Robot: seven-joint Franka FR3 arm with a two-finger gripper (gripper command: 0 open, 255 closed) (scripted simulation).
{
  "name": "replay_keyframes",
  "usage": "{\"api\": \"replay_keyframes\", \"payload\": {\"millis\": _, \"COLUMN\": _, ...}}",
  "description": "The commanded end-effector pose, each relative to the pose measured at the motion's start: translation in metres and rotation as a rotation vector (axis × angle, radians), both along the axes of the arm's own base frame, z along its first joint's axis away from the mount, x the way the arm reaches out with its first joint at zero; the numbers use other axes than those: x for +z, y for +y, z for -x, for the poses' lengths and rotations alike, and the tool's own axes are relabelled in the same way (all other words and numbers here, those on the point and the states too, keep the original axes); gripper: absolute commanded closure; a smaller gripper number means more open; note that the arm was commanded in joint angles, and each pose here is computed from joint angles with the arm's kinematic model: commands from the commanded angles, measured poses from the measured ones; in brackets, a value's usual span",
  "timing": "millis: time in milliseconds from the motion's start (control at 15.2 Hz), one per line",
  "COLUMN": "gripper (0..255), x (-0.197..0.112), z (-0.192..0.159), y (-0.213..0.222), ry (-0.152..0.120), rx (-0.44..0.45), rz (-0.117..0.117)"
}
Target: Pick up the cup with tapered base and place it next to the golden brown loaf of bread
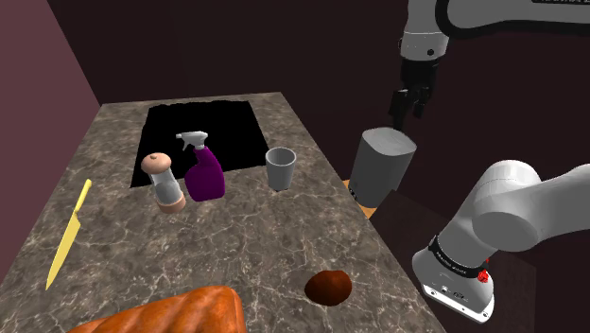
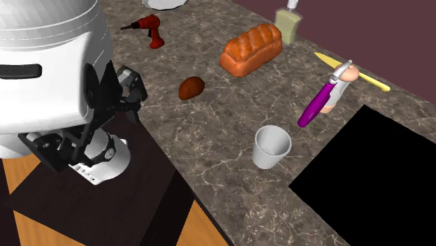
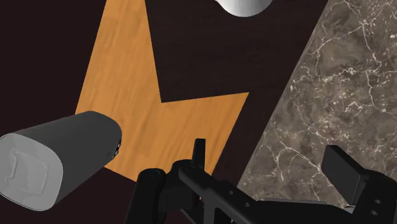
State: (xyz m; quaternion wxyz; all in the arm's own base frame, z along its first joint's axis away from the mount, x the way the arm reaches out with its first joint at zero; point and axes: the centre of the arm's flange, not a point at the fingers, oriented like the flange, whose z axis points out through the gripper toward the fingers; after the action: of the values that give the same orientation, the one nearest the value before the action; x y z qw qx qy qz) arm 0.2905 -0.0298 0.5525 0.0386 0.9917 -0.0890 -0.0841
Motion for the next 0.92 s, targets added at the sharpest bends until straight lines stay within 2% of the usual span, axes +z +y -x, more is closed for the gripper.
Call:
{"api": "replay_keyframes", "payload": {"millis": 0, "gripper": 0, "x": 0.000, "z": 0.000, "y": 0.000, "ry": 0.000, "rx": 0.000, "rz": 0.000}}
{"api": "replay_keyframes", "payload": {"millis": 858, "gripper": 0, "x": -0.086, "z": -0.108, "y": 0.064, "ry": -0.120, "rx": -0.017, "rz": -0.069}}
